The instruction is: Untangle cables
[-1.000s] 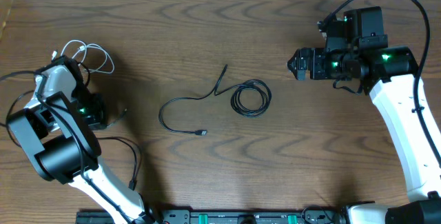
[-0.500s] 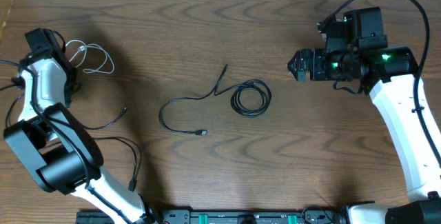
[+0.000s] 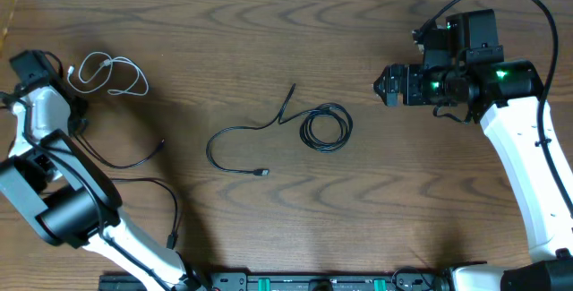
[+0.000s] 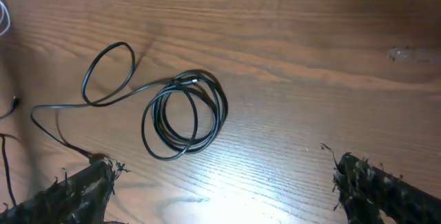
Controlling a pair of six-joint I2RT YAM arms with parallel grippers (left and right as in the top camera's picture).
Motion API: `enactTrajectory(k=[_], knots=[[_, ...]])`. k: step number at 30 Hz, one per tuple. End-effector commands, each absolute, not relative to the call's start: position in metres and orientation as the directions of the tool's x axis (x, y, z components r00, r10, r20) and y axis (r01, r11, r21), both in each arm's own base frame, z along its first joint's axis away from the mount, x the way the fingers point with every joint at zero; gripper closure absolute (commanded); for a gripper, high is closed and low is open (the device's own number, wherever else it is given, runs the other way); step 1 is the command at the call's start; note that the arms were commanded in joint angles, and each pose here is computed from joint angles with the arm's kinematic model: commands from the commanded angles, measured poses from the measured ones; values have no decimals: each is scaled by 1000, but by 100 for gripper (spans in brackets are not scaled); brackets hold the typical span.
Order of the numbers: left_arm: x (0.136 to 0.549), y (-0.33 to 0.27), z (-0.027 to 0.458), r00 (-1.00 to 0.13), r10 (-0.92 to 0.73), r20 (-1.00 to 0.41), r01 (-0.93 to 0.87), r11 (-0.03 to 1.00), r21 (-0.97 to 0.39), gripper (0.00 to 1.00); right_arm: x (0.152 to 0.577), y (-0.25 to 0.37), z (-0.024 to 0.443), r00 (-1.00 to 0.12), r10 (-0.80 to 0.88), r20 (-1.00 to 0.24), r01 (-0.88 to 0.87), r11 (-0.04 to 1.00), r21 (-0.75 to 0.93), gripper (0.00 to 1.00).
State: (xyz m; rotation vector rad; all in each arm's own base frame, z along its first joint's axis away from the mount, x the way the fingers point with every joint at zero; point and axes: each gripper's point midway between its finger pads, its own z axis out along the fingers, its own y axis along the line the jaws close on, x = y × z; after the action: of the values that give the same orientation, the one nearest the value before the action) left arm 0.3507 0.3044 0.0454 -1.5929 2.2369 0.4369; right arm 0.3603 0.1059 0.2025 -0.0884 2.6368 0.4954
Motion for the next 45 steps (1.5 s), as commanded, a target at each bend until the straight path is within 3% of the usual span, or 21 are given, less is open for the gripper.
enactTrajectory(k=[1,5,9,13,21,25,39,45], knots=[[351,297,23,-393,-833,-388,-912,409,45,38,358,110,200,-898,-5,-440,-162,933,320,1],[348,297,13,-422,-831,-362,-899,434,51,39,358,110,199,-899,-5,-439,-162,934,320,1],[343,301,8,-414,-840,-352,-905,422,57,47,358,110,199,-899,-6,-438,-161,934,320,1],[334,307,8,-396,-851,-346,-914,401,60,75,358,110,199,-899,-6,-437,-161,934,320,1],[321,313,3,-376,-865,-332,-924,376,68,78,357,110,199,-900,-6,-435,-160,934,320,1],[323,315,4,-373,-862,-342,-925,375,62,92,356,109,198,-902,-6,-431,-159,934,320,1],[314,338,38,-299,-867,-399,-949,313,32,92,358,110,200,-898,-6,-440,-162,934,319,1],[303,334,34,-420,-836,-351,-905,414,98,92,360,110,200,-895,-6,-446,-165,933,319,1]])
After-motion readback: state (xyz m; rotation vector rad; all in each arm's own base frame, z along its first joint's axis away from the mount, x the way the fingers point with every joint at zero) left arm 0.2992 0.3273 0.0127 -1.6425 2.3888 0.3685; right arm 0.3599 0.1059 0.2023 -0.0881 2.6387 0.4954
